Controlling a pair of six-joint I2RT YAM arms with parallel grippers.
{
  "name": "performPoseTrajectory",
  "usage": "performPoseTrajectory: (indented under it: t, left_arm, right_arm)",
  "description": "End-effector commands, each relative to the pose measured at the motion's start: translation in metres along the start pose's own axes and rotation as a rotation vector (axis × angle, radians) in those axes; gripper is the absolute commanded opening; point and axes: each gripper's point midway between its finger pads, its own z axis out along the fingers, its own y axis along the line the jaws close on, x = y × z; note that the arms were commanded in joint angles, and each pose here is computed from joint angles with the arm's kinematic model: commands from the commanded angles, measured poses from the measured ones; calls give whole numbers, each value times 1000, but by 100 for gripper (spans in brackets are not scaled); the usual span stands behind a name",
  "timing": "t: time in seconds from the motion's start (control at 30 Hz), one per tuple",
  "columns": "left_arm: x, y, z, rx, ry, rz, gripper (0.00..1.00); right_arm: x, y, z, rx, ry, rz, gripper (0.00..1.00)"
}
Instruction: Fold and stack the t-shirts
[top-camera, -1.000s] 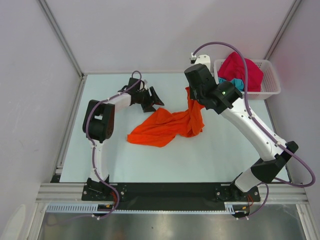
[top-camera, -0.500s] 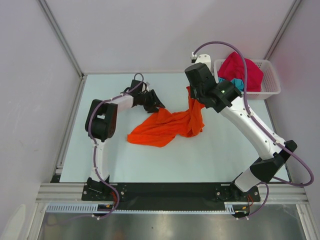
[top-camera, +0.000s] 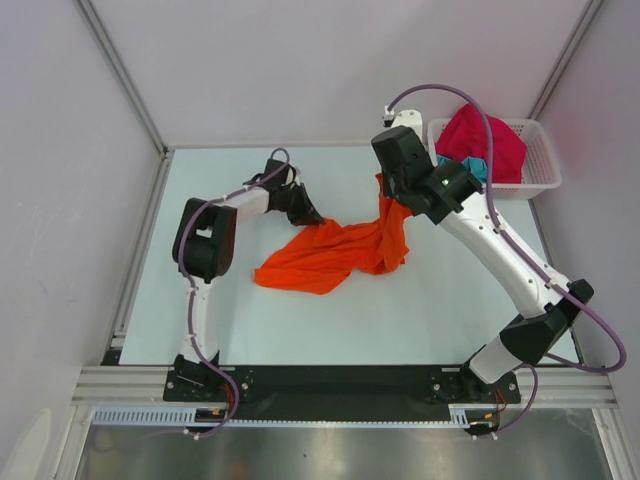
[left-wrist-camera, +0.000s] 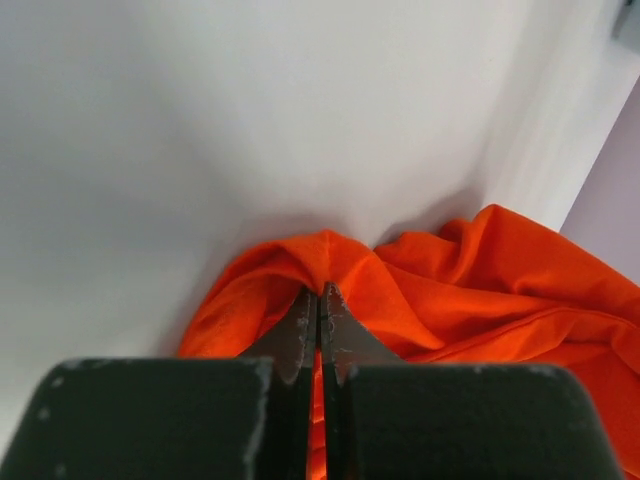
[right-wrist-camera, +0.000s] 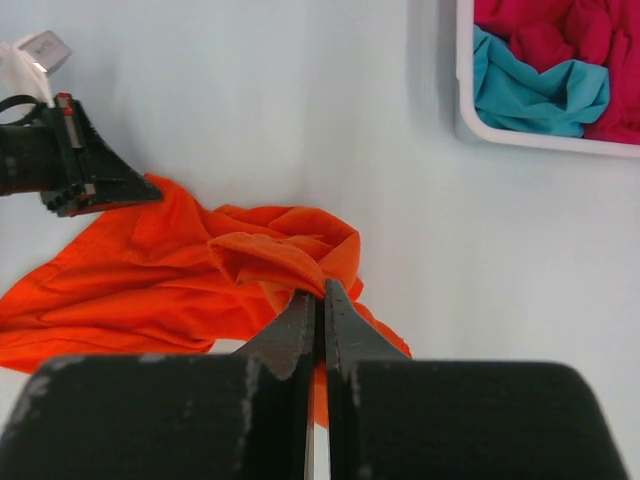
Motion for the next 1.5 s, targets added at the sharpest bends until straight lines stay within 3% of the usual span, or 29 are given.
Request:
performPoseTrajectory:
  t: [0.0,0.07,0.27,0.37,0.4,0.47,0.67,0.9,1.1,1.27,1.47]
  left_arm:
    - [-45,-51,-68,25,-132,107,0]
    - [-70,-71,-102,31,-202,135,0]
    - [-125,-116,-261,39,-475,188,0]
    - [-116,-151,-352,69,-618,231,0]
    - [-110,-151,-361,70,-640,220,0]
    - [-100,-148,-418,38,-776,195,0]
    - [-42,-163,-503,88,-975,151,0]
    - [23,-208,-560,225,-1108,175,0]
    - [50,-230,-582,291,-1138,203,0]
    - [41,-224,-573,286,-1120,182,0]
    - [5,-174,-532,185,-1088,69,0]
  right_arm:
    - [-33,-24,-7,26,-84,42,0]
    - [-44,-36,-10,45,-108,56,0]
    - [-85,-68,-40,98,-218,87,0]
    - [-98,-80,-59,112,-262,106,0]
    - [-99,-84,-64,117,-269,111,0]
    - [-103,-95,-80,129,-301,136,0]
    - [-108,-133,-135,189,-402,214,0]
    - [-118,-171,-194,208,-528,319,0]
    - [-132,-172,-213,168,-580,348,0]
    - [-139,-157,-195,174,-562,301,0]
    - [-144,-125,-143,169,-492,240,0]
